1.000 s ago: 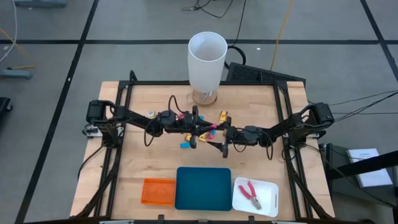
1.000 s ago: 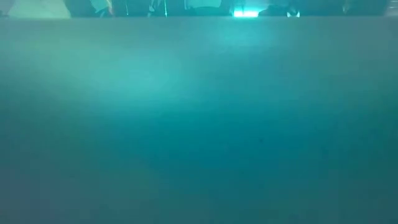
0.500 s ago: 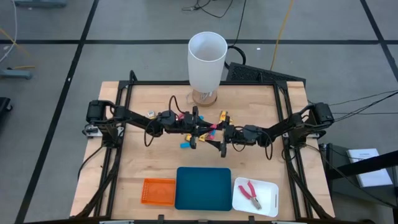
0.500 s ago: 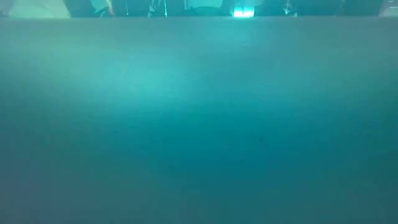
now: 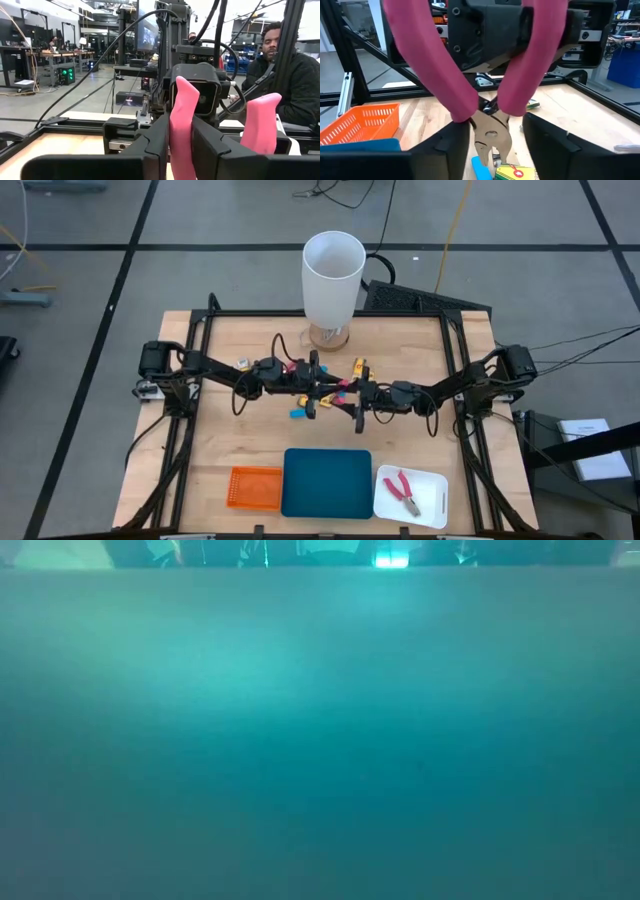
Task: Pick & Place School Supplies
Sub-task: Put the pink hole puncher into the white bin
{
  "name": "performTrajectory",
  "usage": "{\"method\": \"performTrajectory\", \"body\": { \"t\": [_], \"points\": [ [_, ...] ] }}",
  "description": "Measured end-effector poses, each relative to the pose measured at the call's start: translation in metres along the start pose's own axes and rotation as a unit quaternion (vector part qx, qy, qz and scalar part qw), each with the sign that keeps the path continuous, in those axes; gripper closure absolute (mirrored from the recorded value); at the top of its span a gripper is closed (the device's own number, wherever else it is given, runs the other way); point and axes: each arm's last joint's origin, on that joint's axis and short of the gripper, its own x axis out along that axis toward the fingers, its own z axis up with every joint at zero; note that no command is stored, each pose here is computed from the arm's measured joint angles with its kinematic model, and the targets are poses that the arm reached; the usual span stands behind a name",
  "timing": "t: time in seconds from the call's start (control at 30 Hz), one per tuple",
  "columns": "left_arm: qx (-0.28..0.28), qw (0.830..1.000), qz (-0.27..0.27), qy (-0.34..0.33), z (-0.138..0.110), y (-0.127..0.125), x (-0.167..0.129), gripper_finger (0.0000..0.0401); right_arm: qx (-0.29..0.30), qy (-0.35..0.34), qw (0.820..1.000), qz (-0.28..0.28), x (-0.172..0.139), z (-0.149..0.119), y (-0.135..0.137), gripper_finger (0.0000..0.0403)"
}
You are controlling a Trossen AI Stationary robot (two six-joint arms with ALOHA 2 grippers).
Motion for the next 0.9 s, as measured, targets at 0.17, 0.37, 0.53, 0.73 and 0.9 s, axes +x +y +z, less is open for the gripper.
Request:
{"method": "performTrajectory", "body": {
  "t": [0.17,0.37,0.53,0.73,0.9],
  "points": [
    [0.000,1.000,0.001,0.000,0.0000,0.0000,0.0000,0.0351,-0.001,0.001,1.000,0.000,0.0000,-0.0002,0.0000,0.0276],
    [-0.010,1.000,0.027,0.002,-0.0006,0.0016,-0.0001,0.0336,-0.004,0.001,1.000,0.000,0.0000,-0.0003,0.0000,0.0322],
    [-0.010,0.999,0.039,0.002,-0.0008,0.0021,-0.0002,0.0310,0.000,0.002,1.000,0.000,0.0000,-0.0004,0.0000,0.0319],
    [-0.017,0.999,0.040,0.002,-0.0009,-0.0008,0.0002,0.0303,-0.001,0.002,1.000,0.000,0.0000,-0.0004,0.0000,0.0314],
    [-0.024,0.998,0.061,0.018,-0.0044,-0.0026,0.0003,0.0281,-0.004,0.007,1.000,0.000,-0.0004,-0.0017,-0.0002,0.0321]
  ]
}}
